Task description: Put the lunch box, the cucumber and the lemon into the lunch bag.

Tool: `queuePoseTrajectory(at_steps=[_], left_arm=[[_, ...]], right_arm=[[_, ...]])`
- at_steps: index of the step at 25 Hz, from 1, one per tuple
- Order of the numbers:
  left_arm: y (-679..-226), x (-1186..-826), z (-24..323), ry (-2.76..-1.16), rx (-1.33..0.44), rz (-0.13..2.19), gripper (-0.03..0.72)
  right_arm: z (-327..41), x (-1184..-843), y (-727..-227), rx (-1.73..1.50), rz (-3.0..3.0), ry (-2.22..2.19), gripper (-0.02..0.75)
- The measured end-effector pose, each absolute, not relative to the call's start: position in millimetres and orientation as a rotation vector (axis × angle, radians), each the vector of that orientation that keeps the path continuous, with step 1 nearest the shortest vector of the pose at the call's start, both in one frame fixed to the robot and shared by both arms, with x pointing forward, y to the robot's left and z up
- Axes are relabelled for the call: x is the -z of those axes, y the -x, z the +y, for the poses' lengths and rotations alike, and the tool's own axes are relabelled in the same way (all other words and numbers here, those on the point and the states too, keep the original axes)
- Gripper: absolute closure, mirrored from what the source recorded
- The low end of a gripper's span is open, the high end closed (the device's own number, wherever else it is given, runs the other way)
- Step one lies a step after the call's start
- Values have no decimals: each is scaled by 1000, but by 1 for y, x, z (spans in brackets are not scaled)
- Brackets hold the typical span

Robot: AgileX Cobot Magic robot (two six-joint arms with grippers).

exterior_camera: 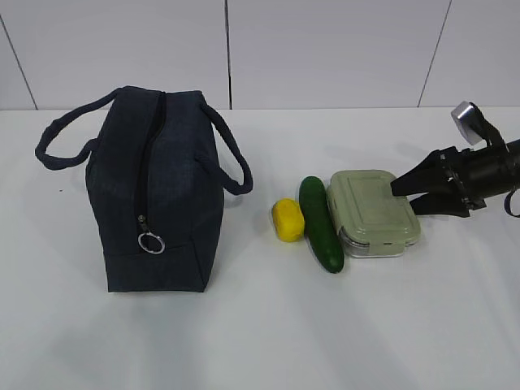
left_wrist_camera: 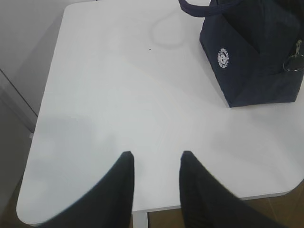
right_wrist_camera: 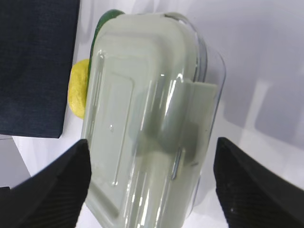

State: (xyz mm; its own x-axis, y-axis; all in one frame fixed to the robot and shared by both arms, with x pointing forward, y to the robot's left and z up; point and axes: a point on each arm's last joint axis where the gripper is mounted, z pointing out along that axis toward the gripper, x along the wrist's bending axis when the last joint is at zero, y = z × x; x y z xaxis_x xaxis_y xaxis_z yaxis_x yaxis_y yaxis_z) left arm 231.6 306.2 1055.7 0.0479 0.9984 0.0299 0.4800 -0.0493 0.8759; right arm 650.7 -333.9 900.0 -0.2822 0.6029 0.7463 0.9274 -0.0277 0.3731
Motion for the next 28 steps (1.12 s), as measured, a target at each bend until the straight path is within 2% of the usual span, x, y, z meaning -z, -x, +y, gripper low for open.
queuePoseTrajectory(at_steps=[8, 28], left_arm=[[-232, -1056, 306, -1620, -929, 1517, 453], [-232, -1056, 306, -1620, -929, 1517, 453]], right_arm=[[-335, -880, -653, 1187, -1848, 1621, 138], [-315, -880, -655, 1168, -1873, 1569, 139]])
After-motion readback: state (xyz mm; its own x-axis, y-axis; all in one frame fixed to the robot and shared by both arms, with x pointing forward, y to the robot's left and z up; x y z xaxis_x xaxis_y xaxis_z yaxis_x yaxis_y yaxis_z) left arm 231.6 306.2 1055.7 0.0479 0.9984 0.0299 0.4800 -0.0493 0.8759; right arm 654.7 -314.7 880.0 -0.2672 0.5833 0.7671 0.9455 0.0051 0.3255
